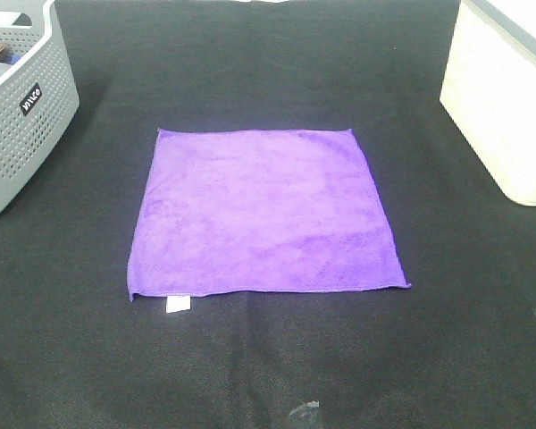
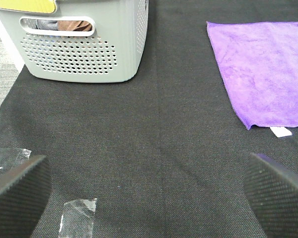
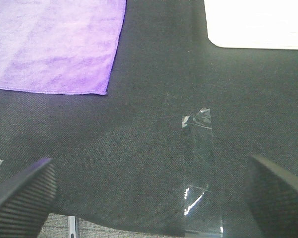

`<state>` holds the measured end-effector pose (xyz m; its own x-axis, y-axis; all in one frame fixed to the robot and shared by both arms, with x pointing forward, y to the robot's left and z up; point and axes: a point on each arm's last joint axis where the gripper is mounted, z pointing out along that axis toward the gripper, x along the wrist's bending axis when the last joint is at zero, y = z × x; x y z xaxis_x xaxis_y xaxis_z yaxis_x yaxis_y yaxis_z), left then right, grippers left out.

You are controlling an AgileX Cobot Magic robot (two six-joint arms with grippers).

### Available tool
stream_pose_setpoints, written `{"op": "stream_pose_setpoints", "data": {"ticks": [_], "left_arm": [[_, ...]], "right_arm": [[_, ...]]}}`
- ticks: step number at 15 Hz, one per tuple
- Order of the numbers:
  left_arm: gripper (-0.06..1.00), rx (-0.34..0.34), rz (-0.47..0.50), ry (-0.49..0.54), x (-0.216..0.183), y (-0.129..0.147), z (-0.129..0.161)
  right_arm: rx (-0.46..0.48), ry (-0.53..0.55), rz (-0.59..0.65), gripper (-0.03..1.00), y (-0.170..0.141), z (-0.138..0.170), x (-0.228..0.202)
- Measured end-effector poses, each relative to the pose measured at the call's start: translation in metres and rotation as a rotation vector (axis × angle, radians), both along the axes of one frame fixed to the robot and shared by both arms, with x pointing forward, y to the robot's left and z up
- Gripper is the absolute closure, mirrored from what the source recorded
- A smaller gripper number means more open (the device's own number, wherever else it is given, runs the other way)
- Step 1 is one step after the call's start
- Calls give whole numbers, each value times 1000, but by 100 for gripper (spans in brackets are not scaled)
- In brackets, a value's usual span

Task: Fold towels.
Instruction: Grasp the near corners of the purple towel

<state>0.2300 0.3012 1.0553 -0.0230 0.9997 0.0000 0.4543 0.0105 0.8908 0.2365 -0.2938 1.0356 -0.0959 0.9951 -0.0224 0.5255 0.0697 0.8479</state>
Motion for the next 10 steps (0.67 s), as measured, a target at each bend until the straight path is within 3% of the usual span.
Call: {"op": "stream_pose_setpoints", "data": {"ticks": [4, 6, 8, 10], "left_arm": [[-4, 0, 0, -2, 0, 0, 1], [-4, -1, 0, 41, 3, 0, 22], [-4, 7, 10, 292, 45, 2, 51], [-4, -2, 5, 480, 108, 3, 67]], "right_arm": [[13, -1, 8, 0, 1, 0, 0], [35, 48, 14, 0, 3, 12, 3], [57, 213, -1, 0, 4, 36, 32], [71, 429, -13, 0, 6, 51, 88]]}}
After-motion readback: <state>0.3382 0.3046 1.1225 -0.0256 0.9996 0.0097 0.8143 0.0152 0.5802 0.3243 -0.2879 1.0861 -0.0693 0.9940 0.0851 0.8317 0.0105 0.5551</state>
